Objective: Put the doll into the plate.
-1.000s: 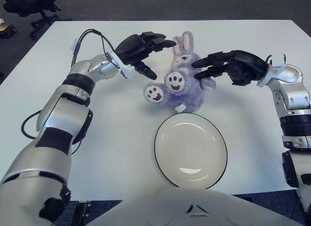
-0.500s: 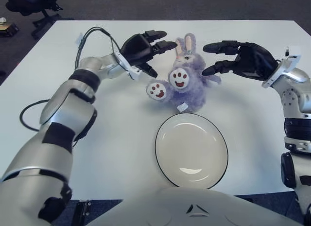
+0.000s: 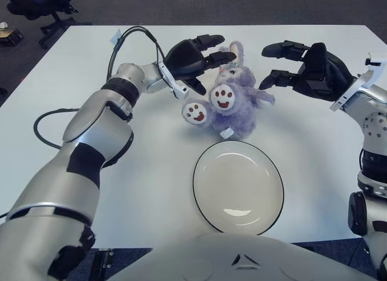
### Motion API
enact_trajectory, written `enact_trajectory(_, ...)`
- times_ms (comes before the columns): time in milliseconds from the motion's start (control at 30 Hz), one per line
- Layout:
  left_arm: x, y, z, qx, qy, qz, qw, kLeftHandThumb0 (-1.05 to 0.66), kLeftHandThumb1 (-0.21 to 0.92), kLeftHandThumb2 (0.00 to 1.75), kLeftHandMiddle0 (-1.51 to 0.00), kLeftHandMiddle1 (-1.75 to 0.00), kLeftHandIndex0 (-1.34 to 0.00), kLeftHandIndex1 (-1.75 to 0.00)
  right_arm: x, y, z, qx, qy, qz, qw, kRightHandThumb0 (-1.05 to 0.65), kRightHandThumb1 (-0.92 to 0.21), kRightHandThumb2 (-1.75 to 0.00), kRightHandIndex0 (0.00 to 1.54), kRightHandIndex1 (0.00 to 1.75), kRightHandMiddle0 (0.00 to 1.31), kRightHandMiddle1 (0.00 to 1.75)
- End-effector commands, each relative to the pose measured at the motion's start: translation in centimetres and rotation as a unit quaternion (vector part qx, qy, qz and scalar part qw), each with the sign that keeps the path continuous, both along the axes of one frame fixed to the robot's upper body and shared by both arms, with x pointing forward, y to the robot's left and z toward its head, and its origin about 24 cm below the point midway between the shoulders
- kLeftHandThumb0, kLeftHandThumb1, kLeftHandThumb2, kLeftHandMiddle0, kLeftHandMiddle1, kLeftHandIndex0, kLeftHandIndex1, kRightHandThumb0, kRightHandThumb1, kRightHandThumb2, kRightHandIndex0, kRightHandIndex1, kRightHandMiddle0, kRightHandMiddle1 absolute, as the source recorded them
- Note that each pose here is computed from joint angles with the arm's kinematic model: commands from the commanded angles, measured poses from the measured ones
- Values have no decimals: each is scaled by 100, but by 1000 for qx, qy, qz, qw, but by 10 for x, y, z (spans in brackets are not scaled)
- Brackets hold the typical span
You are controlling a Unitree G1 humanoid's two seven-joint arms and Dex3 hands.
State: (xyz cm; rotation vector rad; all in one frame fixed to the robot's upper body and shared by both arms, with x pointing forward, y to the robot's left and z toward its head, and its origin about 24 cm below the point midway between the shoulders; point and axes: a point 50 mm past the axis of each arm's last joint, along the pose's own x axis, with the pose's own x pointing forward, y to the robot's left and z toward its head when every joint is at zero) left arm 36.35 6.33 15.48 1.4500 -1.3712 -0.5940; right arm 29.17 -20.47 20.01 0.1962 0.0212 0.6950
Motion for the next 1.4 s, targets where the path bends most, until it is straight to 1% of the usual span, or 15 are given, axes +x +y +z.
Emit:
enact_trajectory(0,1,-3,9,-6,-47,-16,999,-62,91,1,-35,-1,-39,-6,-4,1,4,10,7,-1,1000,-46,-92,-71,65,143,36,114)
enact_trajectory(67,1,-5,8,-12,-55,-21,998,-62,91,1,-36,-1,-39,-6,-5,1,6,12,11,-2,1000,-46,-92,-71,64,148,35,117)
enact_trajectory(133,0,-7,8,-18,-60,-24,998,-62,91,0,-37,-1,-40,-6,-6,1,7,13,15,-2,1000,-47,-92,-71,61,160,34,123)
enact_trajectory(233,0,-9,9,-27,-66,-29,997,-62,91,0,-37,-1,-41,-6,-8,1,9,16,21,-3,1000,-48,-92,-72,59,166,33,126)
enact_trajectory(333,-1,-10,9,-29,-69,-32,997,-62,91,0,-37,-1,-41,-5,-9,1,10,17,24,-3,1000,-48,-92,-73,59,168,33,127)
enact_trajectory(500,-8,-23,9,-37,-58,-79,994,-61,92,0,-38,-1,-43,-5,-12,-3,14,51,25,-14,998,-48,-92,-74,58,173,33,127)
enact_trajectory(600,-9,-23,9,-35,-60,-84,994,-60,92,0,-38,-1,-43,-5,-12,-4,15,59,26,-17,998,-48,-92,-75,59,174,33,128)
enact_trajectory(633,-9,-24,9,-26,-63,-89,994,-60,92,0,-38,-1,-43,-5,-13,-4,16,78,21,-25,996,-48,-92,-75,59,174,33,128)
enact_trajectory(700,-10,-26,7,-6,-70,-100,993,-60,92,0,-39,-1,-43,-5,-14,-6,18,111,10,-42,993,-46,-92,-77,61,174,34,148)
enact_trajectory(767,-10,-27,7,3,-74,-106,992,-60,92,1,-39,-1,-43,-4,-15,-6,20,126,6,-51,991,-45,-92,-78,62,175,35,160)
enact_trajectory(867,-11,-28,6,11,-78,-113,991,-60,92,1,-39,-1,-44,-4,-15,-6,22,137,6,-60,989,-45,-92,-79,63,175,35,166)
enact_trajectory(933,-12,-29,5,25,-84,-123,989,-61,92,3,-39,-1,-44,-4,-16,-6,25,150,8,-70,986,-44,-92,-79,66,175,41,170)
enact_trajectory(1100,-14,-33,4,54,-98,-145,983,-66,92,11,-40,-1,-44,-3,-18,-7,31,170,14,-86,982,-43,-92,-80,74,175,51,174)
enact_trajectory(1167,-14,-33,4,55,-99,-147,983,-67,92,13,-40,-1,-43,-3,-18,-7,32,171,17,-87,981,-42,-92,-80,75,175,53,174)
enact_trajectory(1367,-16,-38,1,81,-91,-153,981,-70,92,18,-39,0,-41,-1,-26,-8,40,180,-7,-82,980,-40,-92,-81,80,175,55,175)
